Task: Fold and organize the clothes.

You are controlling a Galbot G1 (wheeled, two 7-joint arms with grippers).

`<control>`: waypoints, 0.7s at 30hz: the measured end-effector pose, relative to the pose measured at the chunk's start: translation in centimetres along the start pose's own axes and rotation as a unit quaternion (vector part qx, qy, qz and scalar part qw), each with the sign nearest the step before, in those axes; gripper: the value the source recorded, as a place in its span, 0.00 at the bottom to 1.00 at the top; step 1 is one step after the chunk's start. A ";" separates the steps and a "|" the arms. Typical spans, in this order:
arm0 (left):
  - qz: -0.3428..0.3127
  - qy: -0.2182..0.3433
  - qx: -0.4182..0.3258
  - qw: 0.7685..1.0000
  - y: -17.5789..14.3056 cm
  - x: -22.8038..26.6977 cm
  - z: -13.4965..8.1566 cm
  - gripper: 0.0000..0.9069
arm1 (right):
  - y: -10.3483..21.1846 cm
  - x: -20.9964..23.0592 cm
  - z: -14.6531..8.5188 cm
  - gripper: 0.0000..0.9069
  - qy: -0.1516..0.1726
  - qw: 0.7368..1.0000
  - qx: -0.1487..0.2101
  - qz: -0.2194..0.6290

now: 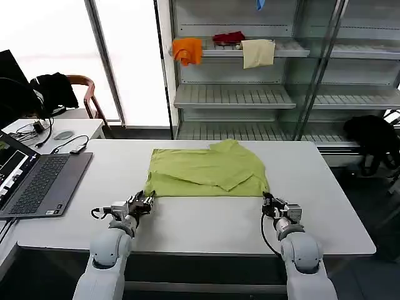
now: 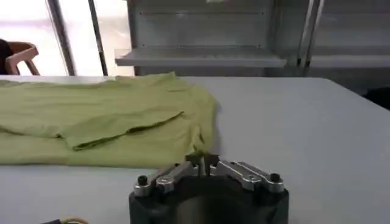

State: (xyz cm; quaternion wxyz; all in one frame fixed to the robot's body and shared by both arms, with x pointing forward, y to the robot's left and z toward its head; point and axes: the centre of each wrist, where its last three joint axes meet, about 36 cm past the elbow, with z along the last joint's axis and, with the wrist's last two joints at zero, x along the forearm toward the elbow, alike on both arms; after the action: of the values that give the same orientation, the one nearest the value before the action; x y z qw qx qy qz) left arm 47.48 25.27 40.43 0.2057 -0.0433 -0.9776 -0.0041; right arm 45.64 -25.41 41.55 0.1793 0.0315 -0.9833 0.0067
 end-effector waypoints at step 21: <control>-0.008 -0.002 -0.037 0.999 0.7 4.1 0.6 0.00 | 1.5 5.1 0.2 0.00 -0.003 1.000 -0.001 -0.020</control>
State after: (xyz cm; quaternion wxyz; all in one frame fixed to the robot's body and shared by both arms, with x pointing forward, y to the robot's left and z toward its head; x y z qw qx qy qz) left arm 43.53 26.35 41.53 0.2024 -0.0434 -0.9775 -0.0419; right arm 40.70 -24.19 43.13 0.1768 0.0511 -0.9829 0.0020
